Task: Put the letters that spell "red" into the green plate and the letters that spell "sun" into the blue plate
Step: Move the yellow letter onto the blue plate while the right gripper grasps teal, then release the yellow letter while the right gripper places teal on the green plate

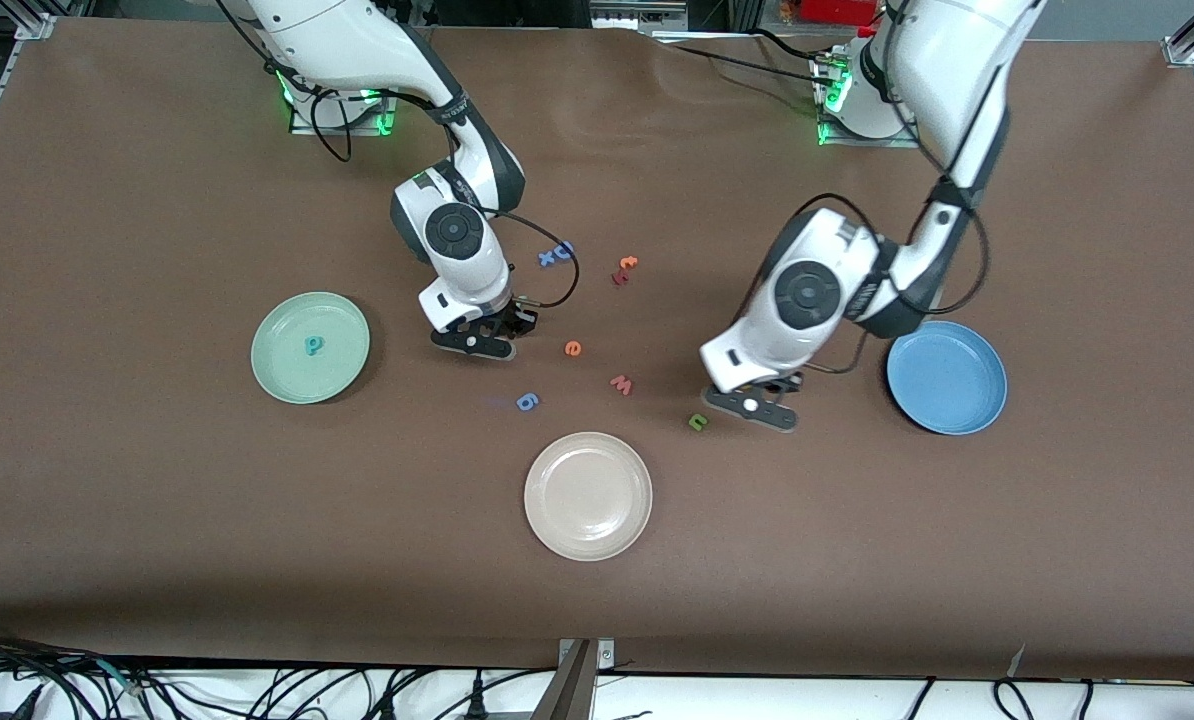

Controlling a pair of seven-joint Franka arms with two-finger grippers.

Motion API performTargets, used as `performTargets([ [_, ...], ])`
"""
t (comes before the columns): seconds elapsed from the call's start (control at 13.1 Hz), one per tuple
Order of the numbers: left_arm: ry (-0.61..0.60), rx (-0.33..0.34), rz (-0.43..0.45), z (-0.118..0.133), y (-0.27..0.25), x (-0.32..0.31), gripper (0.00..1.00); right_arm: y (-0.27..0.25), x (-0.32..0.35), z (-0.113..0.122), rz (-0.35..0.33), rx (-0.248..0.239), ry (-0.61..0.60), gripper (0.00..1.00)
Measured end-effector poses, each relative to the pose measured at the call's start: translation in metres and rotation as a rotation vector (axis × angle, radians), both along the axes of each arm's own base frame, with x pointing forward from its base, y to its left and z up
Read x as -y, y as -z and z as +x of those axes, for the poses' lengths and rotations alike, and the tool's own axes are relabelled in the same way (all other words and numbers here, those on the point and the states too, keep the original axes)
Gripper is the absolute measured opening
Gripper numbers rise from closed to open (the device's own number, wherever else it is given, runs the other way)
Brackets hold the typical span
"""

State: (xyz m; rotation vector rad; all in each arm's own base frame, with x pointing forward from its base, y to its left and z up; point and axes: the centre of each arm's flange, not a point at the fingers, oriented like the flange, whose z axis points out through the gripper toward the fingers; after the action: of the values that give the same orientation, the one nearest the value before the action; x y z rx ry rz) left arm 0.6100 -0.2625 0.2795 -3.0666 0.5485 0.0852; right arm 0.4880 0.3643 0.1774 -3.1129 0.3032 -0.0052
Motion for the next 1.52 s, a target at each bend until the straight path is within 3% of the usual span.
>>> performTargets([
  [0.08, 0.024, -0.007, 0.016, 0.008, -0.009, -0.027, 0.23, 0.000, 0.000, 0.000, 0.000, 0.000, -0.001, 0.07],
  [0.15, 0.050, -0.012, 0.030, 0.017, -0.016, -0.056, 0.23, -0.001, 0.000, 0.000, -0.003, -0.004, -0.002, 0.04],
  [0.38, 0.108, -0.037, 0.033, 0.032, -0.018, -0.131, 0.23, -0.005, -0.003, 0.003, -0.005, -0.007, -0.004, 0.04],
  [0.61, 0.101, -0.082, 0.060, 0.028, -0.001, -0.183, 0.23, -0.008, -0.008, 0.000, -0.014, -0.030, 0.010, 0.07],
  [1.14, 0.043, -0.155, 0.054, 0.017, 0.032, -0.242, 0.23, -0.025, -0.049, -0.053, -0.044, -0.126, 0.094, 0.76],
  [1.52, -0.004, -0.175, 0.048, 0.015, 0.043, -0.272, 0.27, -0.001, -0.038, -0.076, -0.057, -0.142, 0.100, 0.76],
])
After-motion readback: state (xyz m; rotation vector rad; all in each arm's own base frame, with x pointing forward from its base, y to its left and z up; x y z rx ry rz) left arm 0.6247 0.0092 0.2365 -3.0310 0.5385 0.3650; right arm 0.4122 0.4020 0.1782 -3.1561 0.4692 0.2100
